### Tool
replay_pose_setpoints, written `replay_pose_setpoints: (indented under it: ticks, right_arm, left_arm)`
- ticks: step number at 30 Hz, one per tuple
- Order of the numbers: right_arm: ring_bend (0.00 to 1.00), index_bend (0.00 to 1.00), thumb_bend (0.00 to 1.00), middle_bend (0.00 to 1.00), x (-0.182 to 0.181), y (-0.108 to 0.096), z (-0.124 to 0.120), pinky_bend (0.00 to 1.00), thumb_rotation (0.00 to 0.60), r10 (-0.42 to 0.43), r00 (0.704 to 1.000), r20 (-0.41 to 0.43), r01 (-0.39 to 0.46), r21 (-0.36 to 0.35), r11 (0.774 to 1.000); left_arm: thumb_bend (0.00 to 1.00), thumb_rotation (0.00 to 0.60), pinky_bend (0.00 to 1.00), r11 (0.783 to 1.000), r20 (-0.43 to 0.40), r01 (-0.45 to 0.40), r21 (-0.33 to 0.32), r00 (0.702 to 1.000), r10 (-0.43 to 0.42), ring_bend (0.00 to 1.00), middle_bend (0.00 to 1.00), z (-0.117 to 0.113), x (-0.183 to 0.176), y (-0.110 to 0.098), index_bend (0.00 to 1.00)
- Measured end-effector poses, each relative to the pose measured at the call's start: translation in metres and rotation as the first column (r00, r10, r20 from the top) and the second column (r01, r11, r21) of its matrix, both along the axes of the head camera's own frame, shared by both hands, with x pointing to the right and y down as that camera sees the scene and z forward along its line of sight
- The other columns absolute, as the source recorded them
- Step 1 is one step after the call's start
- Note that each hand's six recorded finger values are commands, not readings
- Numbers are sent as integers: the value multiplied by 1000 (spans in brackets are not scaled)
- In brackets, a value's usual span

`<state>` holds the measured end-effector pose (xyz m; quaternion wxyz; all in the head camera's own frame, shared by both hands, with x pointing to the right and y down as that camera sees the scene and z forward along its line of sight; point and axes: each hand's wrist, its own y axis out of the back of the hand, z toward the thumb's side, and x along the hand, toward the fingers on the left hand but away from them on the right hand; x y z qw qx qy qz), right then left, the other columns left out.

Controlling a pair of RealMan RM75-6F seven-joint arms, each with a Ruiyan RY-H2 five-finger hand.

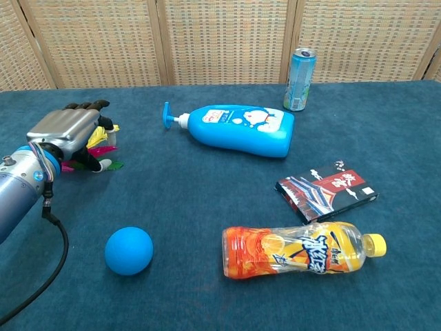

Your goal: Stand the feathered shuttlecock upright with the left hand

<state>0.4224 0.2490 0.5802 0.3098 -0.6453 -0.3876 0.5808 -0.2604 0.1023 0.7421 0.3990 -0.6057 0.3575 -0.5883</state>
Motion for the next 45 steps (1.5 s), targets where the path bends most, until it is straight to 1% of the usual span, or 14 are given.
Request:
replay_pose_setpoints:
  ticks: [5,10,17,23,27,35,38,42,45]
  right_arm:
    - [0,49,169,0,-1,1,0,0,600,-2,1000,-1,2,-1,1000]
    - [0,49,169,0,-2,1,1,0,600,-6,1000,-3,6,-4,1000]
    - [0,49,169,0,-1,1,1,0,600,-2,1000,-4,2,-4,1000]
    - [0,49,169,0,-1,1,1,0,600,-2,1000,-6,2,-4,1000]
    - [0,49,169,0,-1,2,2,0,600,-4,1000,-9,4,-7,1000]
    - [0,49,169,0,-5,2,1,0,600,-15,1000,-13,15,-2,1000]
    - [0,49,169,0,-5,3,1,0,600,-16,1000,-15,16,-2,1000]
    - [0,49,169,0,-7,3,1,0,600,-22,1000,-19,22,0,1000]
    - [0,49,169,0,-8,4,0,0,600,-25,999,-21,25,3,1000]
  left_arm:
    - [368,600,0,1000,4,7,3,1000,-7,0,12,4,0,-2,493]
    - [390,600,0,1000,-2,14,8,1000,-14,0,23,5,0,-4,517]
    - [391,600,0,1000,-3,22,22,1000,-22,0,38,4,-2,-6,557]
    - [392,600,0,999,-11,38,20,999,-38,0,45,6,-5,-4,588]
    - [394,600,0,998,-24,44,37,999,-43,0,52,2,-6,-3,609]
    - [411,600,0,993,-94,49,107,995,-39,0,59,-22,-8,-5,616]
    - [418,600,0,989,-121,56,139,992,-39,0,60,-35,-10,-6,618]
    - [422,600,0,978,-159,86,188,986,-56,0,67,-55,-19,-7,622]
    - [430,600,0,973,-194,108,203,979,-68,0,84,-68,-25,-5,636]
